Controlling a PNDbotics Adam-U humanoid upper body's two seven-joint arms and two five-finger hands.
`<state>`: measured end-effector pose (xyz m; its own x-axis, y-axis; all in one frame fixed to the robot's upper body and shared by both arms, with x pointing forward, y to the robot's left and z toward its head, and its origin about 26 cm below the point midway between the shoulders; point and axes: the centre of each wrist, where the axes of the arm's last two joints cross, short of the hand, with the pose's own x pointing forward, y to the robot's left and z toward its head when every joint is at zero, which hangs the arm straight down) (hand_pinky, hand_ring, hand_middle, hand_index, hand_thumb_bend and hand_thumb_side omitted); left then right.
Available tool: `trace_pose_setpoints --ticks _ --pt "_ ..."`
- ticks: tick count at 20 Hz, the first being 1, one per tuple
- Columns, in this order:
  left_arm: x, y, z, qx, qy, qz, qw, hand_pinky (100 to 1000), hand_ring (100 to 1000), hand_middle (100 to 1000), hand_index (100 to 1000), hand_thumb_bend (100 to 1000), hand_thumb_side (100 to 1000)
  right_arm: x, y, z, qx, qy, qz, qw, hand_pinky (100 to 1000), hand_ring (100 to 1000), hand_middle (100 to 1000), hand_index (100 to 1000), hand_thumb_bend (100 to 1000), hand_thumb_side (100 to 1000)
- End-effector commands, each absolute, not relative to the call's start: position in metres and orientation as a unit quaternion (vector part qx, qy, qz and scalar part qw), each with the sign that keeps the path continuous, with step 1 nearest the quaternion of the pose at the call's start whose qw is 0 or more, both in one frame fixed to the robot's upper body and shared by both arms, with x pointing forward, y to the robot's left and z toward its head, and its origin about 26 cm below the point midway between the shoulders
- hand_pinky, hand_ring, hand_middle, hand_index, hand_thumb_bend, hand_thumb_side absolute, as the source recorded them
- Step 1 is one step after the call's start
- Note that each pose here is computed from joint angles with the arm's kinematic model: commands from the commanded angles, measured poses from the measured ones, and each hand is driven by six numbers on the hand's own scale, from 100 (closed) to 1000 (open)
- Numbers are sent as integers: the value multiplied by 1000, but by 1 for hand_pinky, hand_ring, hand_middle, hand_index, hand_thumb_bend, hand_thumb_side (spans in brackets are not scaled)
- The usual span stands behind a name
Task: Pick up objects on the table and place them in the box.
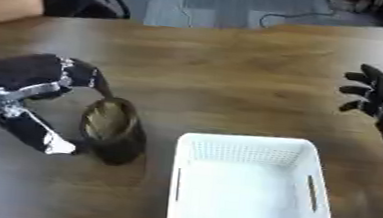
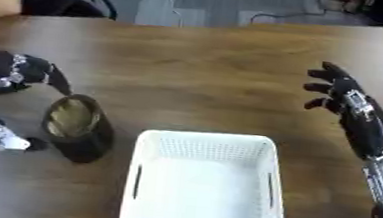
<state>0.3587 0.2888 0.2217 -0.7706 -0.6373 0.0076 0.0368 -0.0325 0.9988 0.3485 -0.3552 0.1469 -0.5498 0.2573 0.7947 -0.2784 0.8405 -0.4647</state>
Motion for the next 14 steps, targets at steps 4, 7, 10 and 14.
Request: trace_pose_setpoints --ticks 4,7,10,14 --pt "362 290 222 230 -636 -695 244 100 100 703 792 465 338 348 -360 158 -6 -837 291 464 653 825 872 1000 100 1000" --pt "362 289 220 225 -634 -698 246 100 100 699 789 466 341 348 -360 158 -7 -837 291 463 653 825 872 1000 100 1000" --pt "363 290 218 222 -632 -700 249 100 100 694 786 465 341 348 -360 158 -7 -837 291 463 653 825 872 1000 100 1000" --pt "365 290 215 217 -627 -703 256 100 100 682 776 468 343 348 -360 158 -7 -837 291 464 653 825 872 1000 100 1000"
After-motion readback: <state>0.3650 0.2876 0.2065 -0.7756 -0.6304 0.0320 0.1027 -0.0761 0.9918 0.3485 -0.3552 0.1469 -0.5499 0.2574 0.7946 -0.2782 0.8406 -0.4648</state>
